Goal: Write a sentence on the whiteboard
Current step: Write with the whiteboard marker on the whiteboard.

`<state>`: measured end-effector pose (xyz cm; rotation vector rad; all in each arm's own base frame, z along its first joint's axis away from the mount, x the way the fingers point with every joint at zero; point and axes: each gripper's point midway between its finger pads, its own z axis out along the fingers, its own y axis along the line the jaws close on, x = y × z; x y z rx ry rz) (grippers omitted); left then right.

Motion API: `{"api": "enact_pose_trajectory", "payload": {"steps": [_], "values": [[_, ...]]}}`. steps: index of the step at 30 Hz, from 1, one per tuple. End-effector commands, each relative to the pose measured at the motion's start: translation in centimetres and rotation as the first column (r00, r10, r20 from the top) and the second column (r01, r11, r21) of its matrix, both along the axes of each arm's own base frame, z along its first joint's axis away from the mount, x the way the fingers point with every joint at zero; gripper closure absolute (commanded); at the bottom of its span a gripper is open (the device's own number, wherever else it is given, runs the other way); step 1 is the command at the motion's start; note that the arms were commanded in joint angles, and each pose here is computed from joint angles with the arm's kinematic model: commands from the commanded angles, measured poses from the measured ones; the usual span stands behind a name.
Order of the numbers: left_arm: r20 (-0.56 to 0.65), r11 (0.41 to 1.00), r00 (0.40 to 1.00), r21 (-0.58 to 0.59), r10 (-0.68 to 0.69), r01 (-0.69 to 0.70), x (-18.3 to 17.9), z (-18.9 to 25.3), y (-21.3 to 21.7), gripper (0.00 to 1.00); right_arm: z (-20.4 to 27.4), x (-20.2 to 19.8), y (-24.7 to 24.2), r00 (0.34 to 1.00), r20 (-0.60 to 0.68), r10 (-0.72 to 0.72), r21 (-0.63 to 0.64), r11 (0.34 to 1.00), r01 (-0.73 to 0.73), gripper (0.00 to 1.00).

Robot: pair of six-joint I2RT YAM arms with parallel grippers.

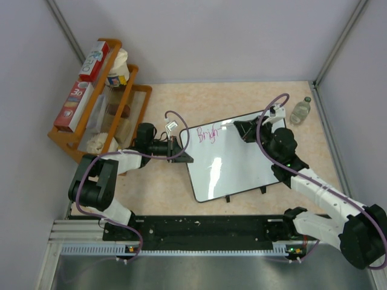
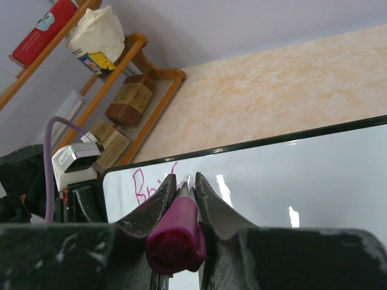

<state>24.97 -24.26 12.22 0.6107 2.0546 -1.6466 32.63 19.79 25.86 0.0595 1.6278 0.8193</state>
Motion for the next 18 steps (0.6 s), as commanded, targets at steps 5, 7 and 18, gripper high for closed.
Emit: {"api": "enact_pose_trajectory", "payload": {"steps": [5,7,18], "values": [[0.155,0.997,0.988,0.076,-0.008,-0.004,0.2,-2.8,0.0,1.00,3.8,0.7,0.6,0.996,0.085,0.017,0.063,0.998,-0.022,1.00],[0.155,0.997,0.988,0.076,-0.008,-0.004,0.2,-2.8,0.0,1.00,3.2,1.1,0.6,0.998,0.070,0.007,0.055,0.998,-0.011,1.00],[0.155,0.997,0.988,0.076,-0.008,-0.004,0.1,-2.8,0.0,1.00,0.8,1.7,-0.1,1.000,0.017,0.002,0.058,0.998,-0.003,1.00]]}}
